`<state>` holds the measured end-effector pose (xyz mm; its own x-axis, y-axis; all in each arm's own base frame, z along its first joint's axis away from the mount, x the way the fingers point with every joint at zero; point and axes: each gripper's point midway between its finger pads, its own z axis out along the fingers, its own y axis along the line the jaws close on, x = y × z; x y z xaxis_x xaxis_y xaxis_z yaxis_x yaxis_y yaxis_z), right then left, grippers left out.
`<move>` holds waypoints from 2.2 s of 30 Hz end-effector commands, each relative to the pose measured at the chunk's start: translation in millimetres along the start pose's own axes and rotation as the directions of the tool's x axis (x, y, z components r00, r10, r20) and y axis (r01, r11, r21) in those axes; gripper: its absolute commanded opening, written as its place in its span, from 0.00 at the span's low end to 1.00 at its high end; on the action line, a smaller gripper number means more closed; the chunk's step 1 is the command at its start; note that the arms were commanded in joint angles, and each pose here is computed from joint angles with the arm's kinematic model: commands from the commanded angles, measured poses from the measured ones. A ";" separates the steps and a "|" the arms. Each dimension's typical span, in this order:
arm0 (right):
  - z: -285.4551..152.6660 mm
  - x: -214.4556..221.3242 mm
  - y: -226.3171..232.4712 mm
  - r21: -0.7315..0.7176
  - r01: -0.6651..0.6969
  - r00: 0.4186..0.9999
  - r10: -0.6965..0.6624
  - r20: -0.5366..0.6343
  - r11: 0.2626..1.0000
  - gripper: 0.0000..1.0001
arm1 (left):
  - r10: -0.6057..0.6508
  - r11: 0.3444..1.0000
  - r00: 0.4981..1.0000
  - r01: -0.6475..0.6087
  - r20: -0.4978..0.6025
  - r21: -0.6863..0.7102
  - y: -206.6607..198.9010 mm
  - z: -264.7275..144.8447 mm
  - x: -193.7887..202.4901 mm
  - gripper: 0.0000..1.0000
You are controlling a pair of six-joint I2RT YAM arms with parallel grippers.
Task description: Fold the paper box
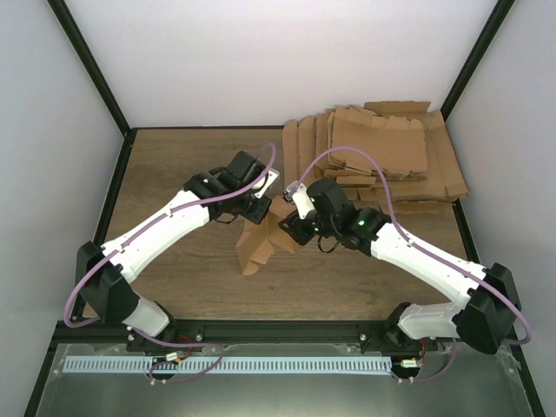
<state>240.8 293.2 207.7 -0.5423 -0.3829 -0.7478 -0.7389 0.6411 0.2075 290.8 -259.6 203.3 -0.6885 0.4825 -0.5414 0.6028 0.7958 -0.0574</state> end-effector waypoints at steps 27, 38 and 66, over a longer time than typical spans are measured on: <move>24.3 -1.8 -3.9 0.361 0.507 0.845 -0.534 -0.029 0.783 0.32 | 0.017 0.999 0.997 -0.020 0.077 0.044 -7.8 -10.9 -11.3 0.04; 33.4 -3.0 -24.1 0.573 0.599 0.760 -0.622 -0.188 0.560 0.33 | -0.006 0.994 0.995 -0.005 0.100 0.109 -17.5 -17.2 -15.9 0.04; 26.7 -2.4 -59.6 0.329 0.166 0.983 -0.182 0.021 0.930 0.12 | -0.256 0.943 0.902 0.155 0.348 0.294 24.5 -135.1 -56.0 0.89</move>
<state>300.8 276.5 183.6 -0.2318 -0.6364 -0.7357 -0.5796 0.6978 -0.4210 286.2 -230.5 319.6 -0.6546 0.1814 -0.7339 0.5974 0.7190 -0.3552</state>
